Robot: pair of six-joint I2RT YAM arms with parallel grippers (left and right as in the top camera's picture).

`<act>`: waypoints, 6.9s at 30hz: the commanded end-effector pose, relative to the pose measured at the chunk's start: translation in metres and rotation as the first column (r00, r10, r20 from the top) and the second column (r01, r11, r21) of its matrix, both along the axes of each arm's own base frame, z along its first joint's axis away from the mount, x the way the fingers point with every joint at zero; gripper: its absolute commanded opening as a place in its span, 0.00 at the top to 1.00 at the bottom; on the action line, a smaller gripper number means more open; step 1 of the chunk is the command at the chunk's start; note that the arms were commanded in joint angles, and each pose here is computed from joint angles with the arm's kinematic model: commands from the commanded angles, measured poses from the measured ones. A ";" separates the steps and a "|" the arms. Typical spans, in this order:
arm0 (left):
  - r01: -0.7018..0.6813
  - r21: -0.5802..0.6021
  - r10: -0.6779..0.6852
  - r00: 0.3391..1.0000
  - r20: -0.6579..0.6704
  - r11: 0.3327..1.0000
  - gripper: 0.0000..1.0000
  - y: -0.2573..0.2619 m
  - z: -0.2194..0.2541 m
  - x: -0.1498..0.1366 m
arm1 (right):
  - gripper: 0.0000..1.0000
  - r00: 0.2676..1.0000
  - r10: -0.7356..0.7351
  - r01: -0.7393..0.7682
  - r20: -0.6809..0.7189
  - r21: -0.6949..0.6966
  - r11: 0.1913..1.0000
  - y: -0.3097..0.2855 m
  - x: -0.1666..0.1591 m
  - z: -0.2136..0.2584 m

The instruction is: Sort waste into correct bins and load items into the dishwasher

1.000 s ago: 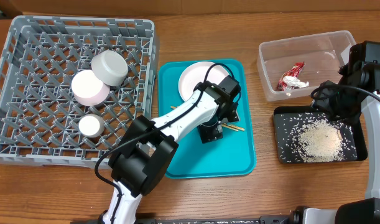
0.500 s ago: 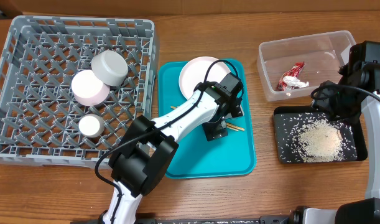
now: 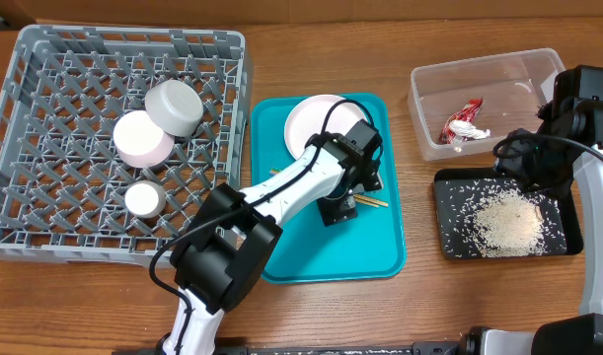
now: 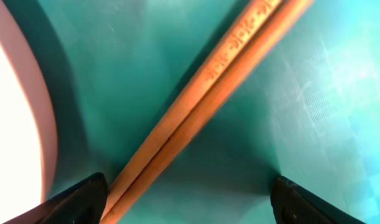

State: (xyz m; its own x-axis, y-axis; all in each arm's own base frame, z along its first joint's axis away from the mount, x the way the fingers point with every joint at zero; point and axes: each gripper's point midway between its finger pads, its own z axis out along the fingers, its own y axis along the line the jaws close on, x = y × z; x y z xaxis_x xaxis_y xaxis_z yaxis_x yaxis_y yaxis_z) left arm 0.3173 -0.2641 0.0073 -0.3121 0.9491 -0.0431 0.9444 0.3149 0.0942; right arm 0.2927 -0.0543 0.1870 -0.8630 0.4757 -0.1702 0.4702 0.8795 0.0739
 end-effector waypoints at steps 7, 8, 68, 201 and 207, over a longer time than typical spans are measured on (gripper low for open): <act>0.006 0.076 0.002 0.995 -0.099 0.997 0.51 0.023 -0.006 -0.025 | 0.40 0.999 -0.004 0.005 0.047 -0.015 1.000 -0.002 0.003 0.013; 0.001 0.083 0.008 0.994 -0.106 0.997 0.55 0.025 -0.005 -0.027 | 0.39 0.999 -0.004 0.005 0.046 -0.015 1.000 -0.002 0.003 0.013; -0.108 -0.006 0.106 0.988 -0.113 0.994 0.44 0.004 0.006 -0.021 | 0.40 0.999 -0.004 0.005 0.036 -0.013 1.000 -0.002 0.001 0.012; -0.950 -0.262 0.972 0.208 -0.114 0.172 0.96 0.069 0.112 0.032 | 0.39 0.999 -0.001 0.001 0.033 -0.013 1.000 -0.002 0.000 0.012; -0.860 -0.356 0.917 0.398 -0.019 0.366 0.96 0.137 0.154 0.060 | 0.39 0.999 -0.001 0.001 0.032 -0.013 1.000 -0.002 0.000 0.012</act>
